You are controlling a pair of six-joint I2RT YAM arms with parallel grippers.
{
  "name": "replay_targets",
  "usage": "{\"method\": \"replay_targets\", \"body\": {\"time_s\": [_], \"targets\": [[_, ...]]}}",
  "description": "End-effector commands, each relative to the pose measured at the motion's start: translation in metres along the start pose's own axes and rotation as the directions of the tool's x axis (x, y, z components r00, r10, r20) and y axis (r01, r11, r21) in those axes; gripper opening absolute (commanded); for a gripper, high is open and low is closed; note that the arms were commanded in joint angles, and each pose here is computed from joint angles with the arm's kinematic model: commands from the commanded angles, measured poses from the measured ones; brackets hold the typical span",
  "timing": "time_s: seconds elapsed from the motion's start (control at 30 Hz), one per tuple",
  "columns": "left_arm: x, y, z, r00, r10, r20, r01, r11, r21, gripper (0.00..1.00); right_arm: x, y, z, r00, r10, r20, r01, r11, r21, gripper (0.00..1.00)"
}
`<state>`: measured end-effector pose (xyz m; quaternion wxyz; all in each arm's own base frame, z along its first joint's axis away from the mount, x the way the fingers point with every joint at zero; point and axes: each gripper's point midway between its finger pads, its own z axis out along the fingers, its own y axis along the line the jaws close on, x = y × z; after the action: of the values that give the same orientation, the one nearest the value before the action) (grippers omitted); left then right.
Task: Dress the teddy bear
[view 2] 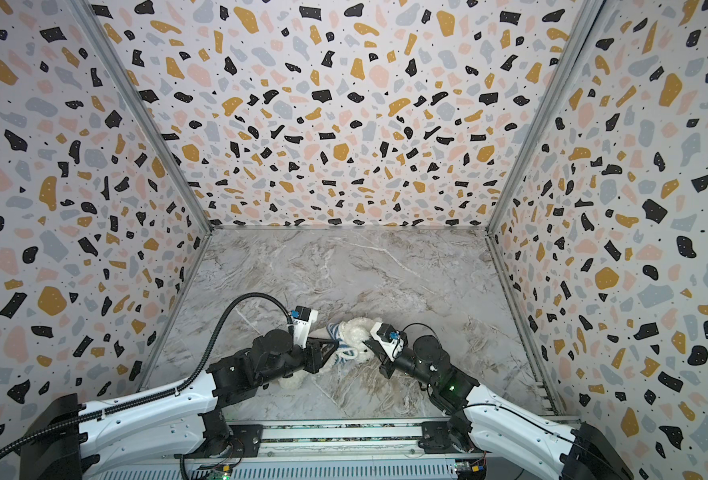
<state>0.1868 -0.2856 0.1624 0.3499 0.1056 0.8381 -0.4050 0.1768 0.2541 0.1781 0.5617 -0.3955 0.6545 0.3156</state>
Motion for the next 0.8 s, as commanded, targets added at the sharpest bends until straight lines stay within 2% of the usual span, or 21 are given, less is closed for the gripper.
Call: {"method": "replay_targets", "body": {"time_s": [0.0, 0.23, 0.53, 0.63, 0.77], "targets": [[0.002, 0.002, 0.005, 1.000, -0.022, 0.013, 0.022, 1.000, 0.002, 0.28, -0.015, 0.012, -0.003, 0.998, -0.023, 0.059, 0.025, 0.999, -0.036, 0.00], [0.008, 0.013, 0.011, 0.999, -0.032, 0.005, 0.032, 0.999, -0.036, 0.25, -0.011, 0.021, -0.004, 0.998, -0.016, 0.063, 0.019, 0.998, -0.054, 0.00], [0.005, 0.013, 0.009, 0.999, -0.027, 0.022, 0.028, 0.999, -0.033, 0.03, -0.011, 0.017, -0.003, 0.998, -0.010, 0.061, 0.012, 0.999, -0.031, 0.00], [0.005, 0.010, 0.008, 0.999, -0.025, 0.023, 0.026, 1.000, -0.014, 0.05, -0.009, 0.014, -0.001, 0.999, -0.003, 0.044, 0.004, 1.000, -0.015, 0.00], [0.007, 0.013, 0.009, 0.999, -0.029, 0.018, 0.029, 0.999, -0.027, 0.16, -0.007, 0.012, -0.001, 0.999, 0.003, 0.039, -0.003, 1.000, -0.005, 0.00]]}}
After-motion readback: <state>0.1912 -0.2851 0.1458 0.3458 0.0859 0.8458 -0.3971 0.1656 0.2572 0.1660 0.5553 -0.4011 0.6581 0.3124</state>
